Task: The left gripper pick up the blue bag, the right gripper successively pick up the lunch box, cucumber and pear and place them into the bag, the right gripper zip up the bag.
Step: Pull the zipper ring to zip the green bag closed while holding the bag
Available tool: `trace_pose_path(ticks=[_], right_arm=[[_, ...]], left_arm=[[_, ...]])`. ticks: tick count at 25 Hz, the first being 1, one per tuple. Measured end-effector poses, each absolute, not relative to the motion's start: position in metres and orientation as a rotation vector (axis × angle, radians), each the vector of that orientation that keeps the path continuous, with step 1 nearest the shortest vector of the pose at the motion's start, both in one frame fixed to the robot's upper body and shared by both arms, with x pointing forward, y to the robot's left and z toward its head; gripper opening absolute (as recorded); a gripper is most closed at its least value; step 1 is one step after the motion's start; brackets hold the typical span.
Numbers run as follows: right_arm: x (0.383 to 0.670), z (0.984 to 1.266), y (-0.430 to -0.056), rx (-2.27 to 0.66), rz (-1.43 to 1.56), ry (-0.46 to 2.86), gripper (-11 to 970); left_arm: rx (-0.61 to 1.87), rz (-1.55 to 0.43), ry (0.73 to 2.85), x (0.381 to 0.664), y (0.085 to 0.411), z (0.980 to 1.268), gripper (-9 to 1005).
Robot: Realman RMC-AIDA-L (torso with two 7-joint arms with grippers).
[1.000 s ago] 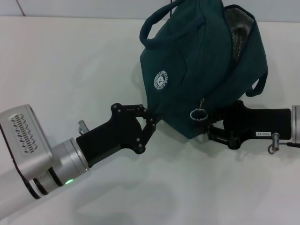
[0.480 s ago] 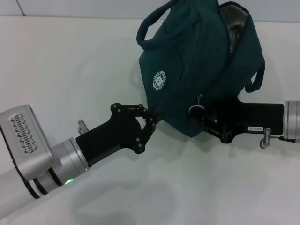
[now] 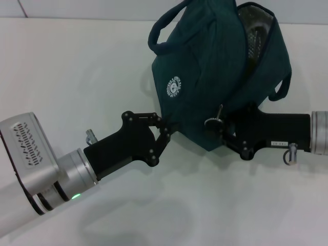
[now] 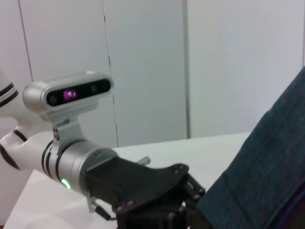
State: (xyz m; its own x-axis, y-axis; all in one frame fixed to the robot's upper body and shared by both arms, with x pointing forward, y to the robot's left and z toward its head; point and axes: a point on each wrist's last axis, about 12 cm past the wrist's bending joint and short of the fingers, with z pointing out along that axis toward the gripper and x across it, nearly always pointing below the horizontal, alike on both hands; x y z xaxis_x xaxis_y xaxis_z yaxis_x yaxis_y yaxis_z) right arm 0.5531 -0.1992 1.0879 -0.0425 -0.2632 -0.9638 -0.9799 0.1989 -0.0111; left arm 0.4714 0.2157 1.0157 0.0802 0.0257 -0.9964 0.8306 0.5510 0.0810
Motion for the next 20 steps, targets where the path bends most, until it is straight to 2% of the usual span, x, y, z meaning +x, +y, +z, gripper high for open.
trace_pose_path(ticks=[8,20], right_arm=[[0.555,1.1,-0.218,-1.127,0.901,1.416,27],[0.559,1.109,-0.222,-1.068,0.868,1.338,26]], left_arm=[[0.818,-0.705,1.382,0.472,0.216,1.014,56],[0.822,-0.692,1.382,0.472,0.217,1.014,54]])
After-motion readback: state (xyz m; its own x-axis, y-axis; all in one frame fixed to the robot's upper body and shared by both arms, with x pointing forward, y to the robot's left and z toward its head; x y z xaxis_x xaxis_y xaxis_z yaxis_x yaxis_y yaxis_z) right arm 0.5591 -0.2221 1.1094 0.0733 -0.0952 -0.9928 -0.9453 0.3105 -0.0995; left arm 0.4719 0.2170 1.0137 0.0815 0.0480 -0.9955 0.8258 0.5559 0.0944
